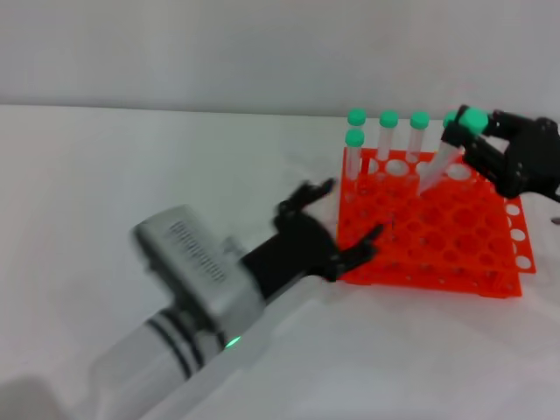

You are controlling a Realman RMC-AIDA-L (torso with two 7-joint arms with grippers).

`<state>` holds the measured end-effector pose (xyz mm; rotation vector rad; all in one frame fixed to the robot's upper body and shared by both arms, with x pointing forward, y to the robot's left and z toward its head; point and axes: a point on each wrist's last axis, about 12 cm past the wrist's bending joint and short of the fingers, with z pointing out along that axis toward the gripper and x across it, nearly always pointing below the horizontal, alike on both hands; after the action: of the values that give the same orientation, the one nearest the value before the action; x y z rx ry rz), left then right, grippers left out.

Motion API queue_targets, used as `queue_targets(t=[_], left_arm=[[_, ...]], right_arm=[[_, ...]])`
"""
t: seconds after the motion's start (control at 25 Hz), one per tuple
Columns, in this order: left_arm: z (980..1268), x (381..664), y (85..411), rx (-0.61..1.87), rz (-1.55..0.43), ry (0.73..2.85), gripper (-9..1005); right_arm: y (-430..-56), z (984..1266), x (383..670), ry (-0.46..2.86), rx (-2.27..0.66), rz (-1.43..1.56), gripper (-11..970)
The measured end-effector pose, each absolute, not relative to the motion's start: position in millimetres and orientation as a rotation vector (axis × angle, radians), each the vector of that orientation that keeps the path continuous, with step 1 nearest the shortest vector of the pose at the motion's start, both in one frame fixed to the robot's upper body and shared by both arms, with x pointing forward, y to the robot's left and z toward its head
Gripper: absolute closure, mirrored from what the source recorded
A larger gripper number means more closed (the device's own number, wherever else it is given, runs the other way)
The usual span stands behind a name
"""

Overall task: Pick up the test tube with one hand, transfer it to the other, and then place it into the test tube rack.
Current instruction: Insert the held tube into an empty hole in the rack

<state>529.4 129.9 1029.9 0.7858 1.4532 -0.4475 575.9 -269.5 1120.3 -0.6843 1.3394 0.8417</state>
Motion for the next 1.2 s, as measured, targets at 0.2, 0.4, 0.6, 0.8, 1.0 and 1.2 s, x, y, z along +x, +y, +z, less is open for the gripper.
queue_targets(t=[0.2, 0.4, 0.6, 0.8, 1.0, 1.2], left_arm=[[1018, 501, 174, 0.561, -0.369, 1.461, 148], [1005, 480, 215, 0.332, -0.269, 1.532, 125], [998, 469, 239, 0.208, -0.199, 1.555, 127], [996, 464, 248, 0.168, -0.171, 1.56, 128], [996, 465, 253, 0.155, -0.151, 1.562, 128], [997, 467, 252, 0.16, -0.151, 1.557, 129]], right_arm=[[-257, 1130, 599, 1.363, -0.694, 0.783, 702], [-233, 1138, 620, 1.397, -0.773, 0.752, 698], [-210, 1138, 637, 1.475, -0.847, 0.704, 695], [-192, 1136, 645, 1.521, -0.874, 0.672, 691], [-190, 1135, 649, 1.542, -0.853, 0.65, 688], [-194, 1132, 650, 1.565, -0.818, 0.633, 685]])
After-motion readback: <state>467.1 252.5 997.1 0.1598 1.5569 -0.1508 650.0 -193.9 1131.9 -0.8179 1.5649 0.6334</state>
